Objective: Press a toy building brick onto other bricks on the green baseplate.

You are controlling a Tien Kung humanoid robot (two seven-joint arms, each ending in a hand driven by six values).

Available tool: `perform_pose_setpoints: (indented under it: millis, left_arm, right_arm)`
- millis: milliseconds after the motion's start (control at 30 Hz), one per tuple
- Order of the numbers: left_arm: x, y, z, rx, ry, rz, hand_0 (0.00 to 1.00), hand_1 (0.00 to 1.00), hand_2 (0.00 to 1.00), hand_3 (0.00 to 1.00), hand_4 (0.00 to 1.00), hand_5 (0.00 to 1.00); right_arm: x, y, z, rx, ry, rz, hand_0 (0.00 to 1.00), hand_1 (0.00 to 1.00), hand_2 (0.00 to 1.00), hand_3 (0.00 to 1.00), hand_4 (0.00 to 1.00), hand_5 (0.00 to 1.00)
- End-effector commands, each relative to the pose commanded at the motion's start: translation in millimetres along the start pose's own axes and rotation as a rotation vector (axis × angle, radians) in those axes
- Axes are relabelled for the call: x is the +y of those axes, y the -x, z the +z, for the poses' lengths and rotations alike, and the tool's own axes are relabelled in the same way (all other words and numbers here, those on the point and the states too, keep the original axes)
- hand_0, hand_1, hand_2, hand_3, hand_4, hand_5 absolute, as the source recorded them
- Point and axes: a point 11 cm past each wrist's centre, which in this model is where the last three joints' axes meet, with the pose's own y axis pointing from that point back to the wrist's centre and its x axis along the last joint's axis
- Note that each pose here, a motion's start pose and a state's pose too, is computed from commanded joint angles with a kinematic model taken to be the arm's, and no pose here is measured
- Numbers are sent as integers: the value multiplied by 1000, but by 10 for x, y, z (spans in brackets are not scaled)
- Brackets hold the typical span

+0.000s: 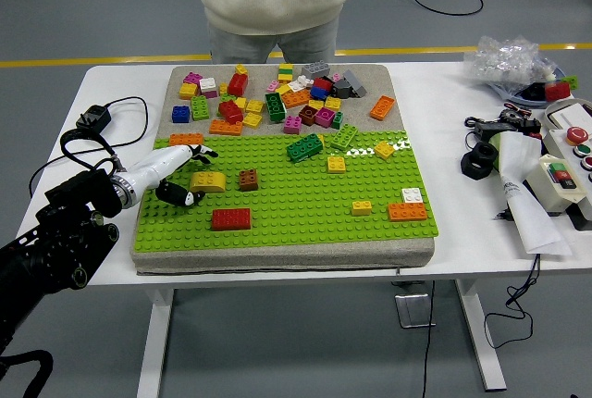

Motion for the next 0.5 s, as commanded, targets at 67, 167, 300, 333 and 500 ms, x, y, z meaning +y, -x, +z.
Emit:
perform_pose_setpoints:
  millis: [67, 167, 300, 333, 500]
  left_arm:
    - [-2, 2, -3, 0, -2, -1, 924, 835, 774, 832, 724, 9]
    - [-7, 0, -3, 1, -3, -2, 924, 835, 774, 832, 724, 9]
    - [-14, -8, 5, 1, -2, -3, 873, 801, 686, 775, 586, 2]
    - [-15, -4, 4, 1, -4, -5, 873, 801, 686, 775, 586, 2]
    - [-20, 21, 1, 3, -8, -14, 856, 794, 671, 758, 564, 2]
  right_arm:
    - [0, 0, -4, -1, -1, 0, 802, 731, 755, 740, 998, 666]
    - [0, -2, -12, -1, -3, 1, 802, 731, 755, 740, 998, 666]
    - [0, -2, -11, -2, -3, 1, 802, 731, 754, 741, 998, 666]
    - [0, -2, -9, -2, -3, 1, 802, 731, 754, 741, 998, 666]
    - [0, -1, -13, -3, -4, 0, 802, 731, 755, 741, 998, 666]
